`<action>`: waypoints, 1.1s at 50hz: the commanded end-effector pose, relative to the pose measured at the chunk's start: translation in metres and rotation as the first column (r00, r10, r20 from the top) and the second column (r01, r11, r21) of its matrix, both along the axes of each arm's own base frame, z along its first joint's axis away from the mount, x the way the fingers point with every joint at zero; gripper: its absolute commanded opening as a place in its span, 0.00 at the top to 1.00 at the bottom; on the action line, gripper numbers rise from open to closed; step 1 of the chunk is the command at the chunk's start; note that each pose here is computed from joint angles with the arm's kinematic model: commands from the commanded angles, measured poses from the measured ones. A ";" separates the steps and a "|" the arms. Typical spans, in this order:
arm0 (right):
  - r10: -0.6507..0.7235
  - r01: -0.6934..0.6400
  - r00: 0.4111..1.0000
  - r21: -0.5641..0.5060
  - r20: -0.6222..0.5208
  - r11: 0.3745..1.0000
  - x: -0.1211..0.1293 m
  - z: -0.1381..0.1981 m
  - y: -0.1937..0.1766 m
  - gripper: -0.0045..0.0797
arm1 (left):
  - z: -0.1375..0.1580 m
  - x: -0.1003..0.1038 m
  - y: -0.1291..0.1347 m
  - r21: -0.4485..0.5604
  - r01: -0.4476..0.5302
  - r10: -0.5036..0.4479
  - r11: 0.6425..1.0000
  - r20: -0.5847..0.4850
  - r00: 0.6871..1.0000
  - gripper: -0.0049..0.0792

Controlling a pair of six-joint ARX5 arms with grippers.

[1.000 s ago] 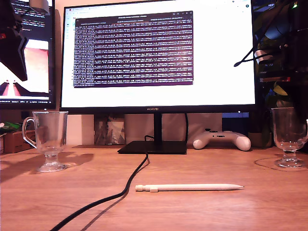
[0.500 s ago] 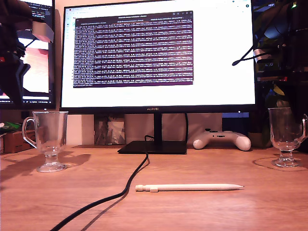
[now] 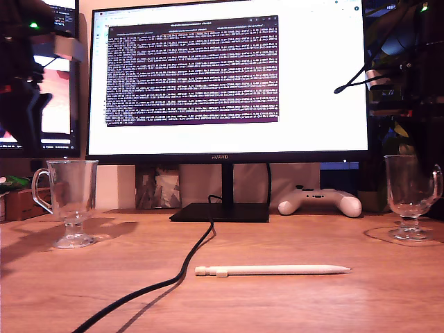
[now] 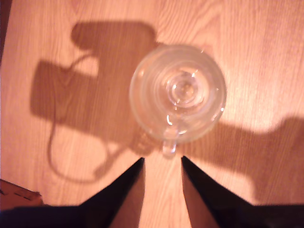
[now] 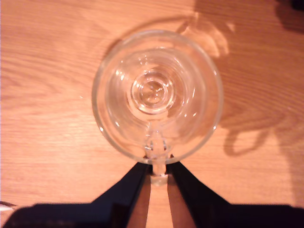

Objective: Pick the small glass cups in front of you with each of your hands, and place them behind the white pen

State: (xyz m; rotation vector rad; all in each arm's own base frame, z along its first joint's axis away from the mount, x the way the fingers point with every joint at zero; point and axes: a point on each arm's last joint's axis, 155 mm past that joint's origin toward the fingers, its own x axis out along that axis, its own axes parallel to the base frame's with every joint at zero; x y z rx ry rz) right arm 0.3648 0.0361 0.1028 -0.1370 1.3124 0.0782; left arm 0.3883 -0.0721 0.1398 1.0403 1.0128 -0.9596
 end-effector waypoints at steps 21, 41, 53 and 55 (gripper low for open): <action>-0.003 0.003 1.000 0.004 0.014 1.000 0.005 0.001 0.000 0.96 | -0.038 0.003 -0.004 0.005 0.004 -0.004 1.000 -0.085 0.996 0.69; -0.004 0.004 1.000 0.004 0.015 1.000 0.006 0.001 0.000 0.96 | -0.055 0.003 -0.013 -0.031 -0.001 -0.003 1.000 -0.133 0.991 0.73; -0.005 0.005 1.000 0.005 0.015 1.000 0.005 0.001 0.000 0.96 | -0.057 0.003 -0.014 -0.031 -0.002 -0.003 1.000 -0.140 0.990 0.97; -0.011 0.011 1.000 0.006 0.015 1.000 0.006 0.001 0.000 0.96 | -0.057 0.003 -0.014 -0.032 -0.002 -0.002 0.999 -0.138 0.990 0.97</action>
